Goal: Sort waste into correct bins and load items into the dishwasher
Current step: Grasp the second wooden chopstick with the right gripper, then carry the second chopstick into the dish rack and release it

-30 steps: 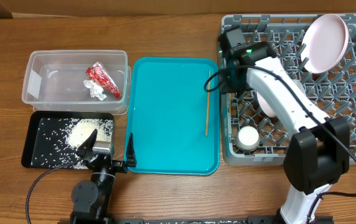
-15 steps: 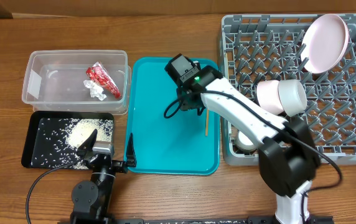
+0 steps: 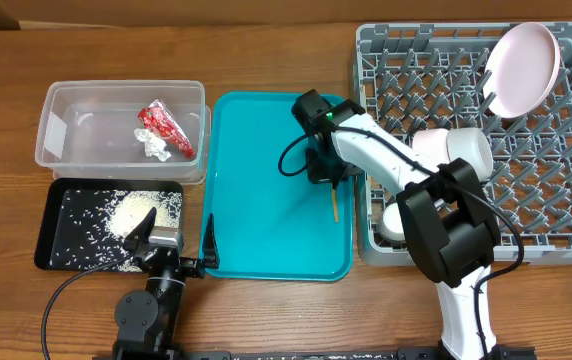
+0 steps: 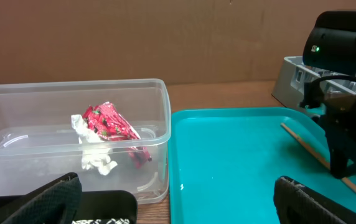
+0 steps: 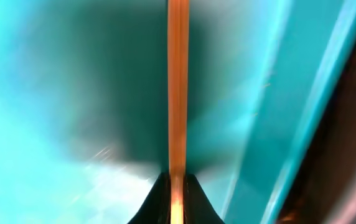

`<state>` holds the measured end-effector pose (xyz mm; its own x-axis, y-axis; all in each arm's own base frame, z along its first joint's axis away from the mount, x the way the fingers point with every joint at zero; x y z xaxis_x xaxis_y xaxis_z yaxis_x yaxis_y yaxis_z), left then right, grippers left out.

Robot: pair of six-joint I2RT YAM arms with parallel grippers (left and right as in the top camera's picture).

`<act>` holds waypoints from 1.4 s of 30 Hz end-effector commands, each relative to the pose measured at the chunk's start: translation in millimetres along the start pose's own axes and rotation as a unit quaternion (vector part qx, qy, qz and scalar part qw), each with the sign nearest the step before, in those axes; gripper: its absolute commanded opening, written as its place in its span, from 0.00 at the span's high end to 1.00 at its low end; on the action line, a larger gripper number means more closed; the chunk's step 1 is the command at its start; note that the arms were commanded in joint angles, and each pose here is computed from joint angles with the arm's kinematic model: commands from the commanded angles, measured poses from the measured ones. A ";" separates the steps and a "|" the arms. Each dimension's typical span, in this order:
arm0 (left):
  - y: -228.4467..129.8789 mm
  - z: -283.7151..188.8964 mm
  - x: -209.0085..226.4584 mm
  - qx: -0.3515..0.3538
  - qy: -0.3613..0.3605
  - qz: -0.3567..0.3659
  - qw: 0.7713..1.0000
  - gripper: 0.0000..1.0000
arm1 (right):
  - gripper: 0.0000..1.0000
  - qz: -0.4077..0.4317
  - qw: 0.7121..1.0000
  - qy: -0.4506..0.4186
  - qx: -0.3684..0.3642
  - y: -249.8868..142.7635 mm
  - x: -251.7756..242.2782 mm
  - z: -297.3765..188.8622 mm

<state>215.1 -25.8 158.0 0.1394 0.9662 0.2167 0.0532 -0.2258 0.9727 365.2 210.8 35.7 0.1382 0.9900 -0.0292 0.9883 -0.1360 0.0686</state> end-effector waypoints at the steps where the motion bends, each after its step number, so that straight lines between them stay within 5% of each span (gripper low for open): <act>1: -1.5 0.1 -0.1 0.001 -0.001 -0.005 1.000 0.00 | 0.96 -0.040 0.997 0.041 0.043 -23.3 24.8 2.9; 7: -1.5 0.1 -0.1 0.001 -0.001 -0.005 1.000 0.00 | 0.96 -0.036 0.995 0.081 -0.049 6.6 37.0 -67.9; 14: -1.5 0.1 -0.1 0.001 -0.001 -0.005 1.000 0.00 | 0.96 0.001 0.979 0.066 -0.195 63.3 -22.3 -155.4; 25: -1.5 0.1 -0.1 0.001 -0.001 -0.005 1.000 0.00 | 0.96 0.015 0.991 0.022 -0.129 79.8 -79.6 -99.1; 31: -1.5 0.1 -0.1 0.001 -0.001 -0.005 1.000 0.00 | 0.62 0.043 0.990 0.028 -0.134 76.1 -81.5 -119.3; 39: -1.5 0.1 -0.1 0.001 -0.001 -0.005 1.000 0.00 | 0.49 0.023 0.960 0.155 -0.232 27.7 -68.9 -255.6; 41: -1.5 0.1 -0.1 0.001 -0.001 -0.005 1.000 0.00 | 0.33 0.004 0.948 0.183 -0.261 4.8 -65.8 -289.1; 42: -1.5 0.1 -0.1 0.001 -0.001 -0.005 1.000 0.00 | 0.04 -0.007 0.941 0.198 -0.275 -9.7 -64.7 -305.9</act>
<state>215.1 -25.8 158.1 0.1393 0.9662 0.2167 0.0528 -0.2258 0.9727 364.8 146.3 272.8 0.1068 0.9683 0.2257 0.8590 -0.2041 0.4696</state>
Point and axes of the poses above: each gripper's point midway between its finger pads, its own z axis out along the fingers, its own x axis along the line the jaws close on, y = z × x, the point moved 3 cm from there along -z, back along the fingers, and after that the axes turned 14 degrees about z, right-handed, at the moved point
